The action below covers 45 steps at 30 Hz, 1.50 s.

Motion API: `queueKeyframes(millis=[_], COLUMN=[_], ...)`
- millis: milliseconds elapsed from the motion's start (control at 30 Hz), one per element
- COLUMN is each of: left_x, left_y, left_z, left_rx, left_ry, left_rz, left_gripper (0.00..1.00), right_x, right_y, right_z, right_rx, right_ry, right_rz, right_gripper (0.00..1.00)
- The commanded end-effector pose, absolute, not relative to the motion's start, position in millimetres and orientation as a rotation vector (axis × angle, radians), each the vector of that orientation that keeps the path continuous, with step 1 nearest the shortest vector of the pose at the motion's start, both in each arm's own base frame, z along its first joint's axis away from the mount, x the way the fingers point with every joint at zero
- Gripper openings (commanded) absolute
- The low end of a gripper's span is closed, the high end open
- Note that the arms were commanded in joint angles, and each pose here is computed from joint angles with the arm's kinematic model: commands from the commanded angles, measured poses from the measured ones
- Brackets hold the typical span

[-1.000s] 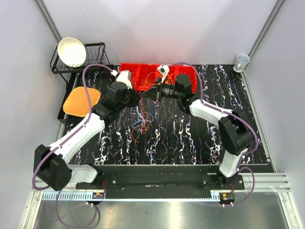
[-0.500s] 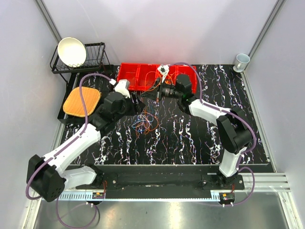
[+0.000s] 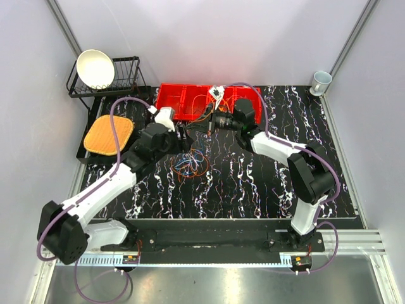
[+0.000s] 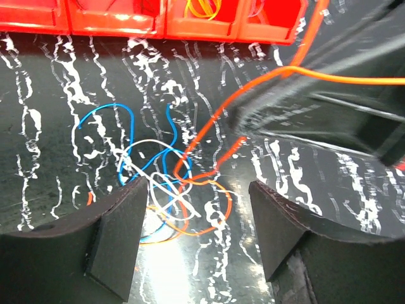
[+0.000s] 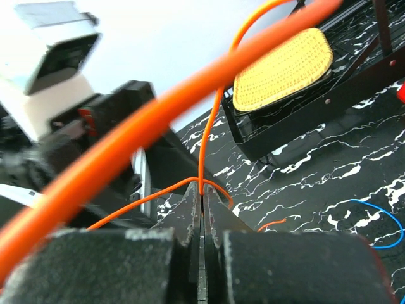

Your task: Untangle the cables

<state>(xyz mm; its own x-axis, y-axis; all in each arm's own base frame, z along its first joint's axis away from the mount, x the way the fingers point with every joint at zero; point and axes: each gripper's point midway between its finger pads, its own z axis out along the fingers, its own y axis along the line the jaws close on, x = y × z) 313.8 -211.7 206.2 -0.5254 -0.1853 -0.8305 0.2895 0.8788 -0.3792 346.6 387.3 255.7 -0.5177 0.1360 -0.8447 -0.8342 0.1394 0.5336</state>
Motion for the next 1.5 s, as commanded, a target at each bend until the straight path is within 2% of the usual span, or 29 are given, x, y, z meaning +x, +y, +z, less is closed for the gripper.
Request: queueKeyframes(millis=[0,233,333,367,433,467,567,633,667,700,733,767,800,900,1233,1333,1467], left_x=[338.9,351.5,353.3,353.4,353.5,354.0,350.7,347.1,346.2,344.9,342.5,341.4,337.8,329.2,291.2,281.5,273.2], left_y=[-216.8,-230.1,-235.2,-235.3,-235.1,-234.6,-229.8,-225.2,-222.6,-219.1,-211.2,-206.7,-199.0,-181.8,-148.8,-143.1,-138.9], left_z=[235.1,233.0,236.8,235.8,236.4,237.9,243.9,254.9,257.0,263.7,270.8,275.8,291.9,335.1,479.0,502.8,522.3], left_rx=[0.076,0.073,0.067,0.066,0.058,0.052,0.042,0.037,0.037,0.034,0.021,0.019,0.007,-0.009,-0.054,-0.053,-0.055], left_ry=[1.940,1.918,1.892,1.891,1.881,1.872,1.847,1.823,1.825,1.824,1.820,1.819,1.805,1.747,1.546,1.496,1.461], left_rz=[-0.546,-0.535,-0.529,-0.520,-0.509,-0.510,-0.505,-0.502,-0.491,-0.478,-0.453,-0.431,-0.411,-0.378,-0.445,-0.469,-0.491], left_gripper=[0.67,0.57,0.37,0.18,0.04,0.00,0.00,0.00,0.00,0.00,0.00,0.00,0.00,0.00,0.00,0.00,0.00], right_x=[345.2,346.0,346.6,347.6,348.8,349.5,352.0,355.2,356.5,357.7,358.6,361.0,361.3,367.4,371.1,362.6,359.9], right_y=[388.4,388.9,390.3,389.9,389.7,390.1,390.0,389.2,389.2,388.7,388.0,386.4,386.6,384.6,402.9,406.5,416.3], right_z=[272.3,271.5,269.8,270.5,269.7,269.6,269.1,267.0,267.2,267.4,265.7,266.2,264.4,258.9,230.5,233.3,212.0], right_rx=[-0.728,-0.727,-0.724,-0.722,-0.715,-0.714,-0.705,-0.694,-0.693,-0.688,-0.682,-0.674,-0.671,-0.643,-0.656,-0.702,-0.764], right_ry=[1.527,1.532,1.538,1.536,1.541,1.542,1.553,1.569,1.571,1.573,1.581,1.583,1.589,1.618,1.680,1.662,1.762], right_rz=[1.514,1.523,1.528,1.526,1.528,1.529,1.542,1.541,1.541,1.539,1.536,1.532,1.534,1.521,1.685,1.711,1.611], right_gripper=[0.00,0.00,0.00,0.00,0.00,0.00,0.00,0.07,0.23,0.33,0.42,0.46,0.57,0.77,0.79,0.80,0.80])
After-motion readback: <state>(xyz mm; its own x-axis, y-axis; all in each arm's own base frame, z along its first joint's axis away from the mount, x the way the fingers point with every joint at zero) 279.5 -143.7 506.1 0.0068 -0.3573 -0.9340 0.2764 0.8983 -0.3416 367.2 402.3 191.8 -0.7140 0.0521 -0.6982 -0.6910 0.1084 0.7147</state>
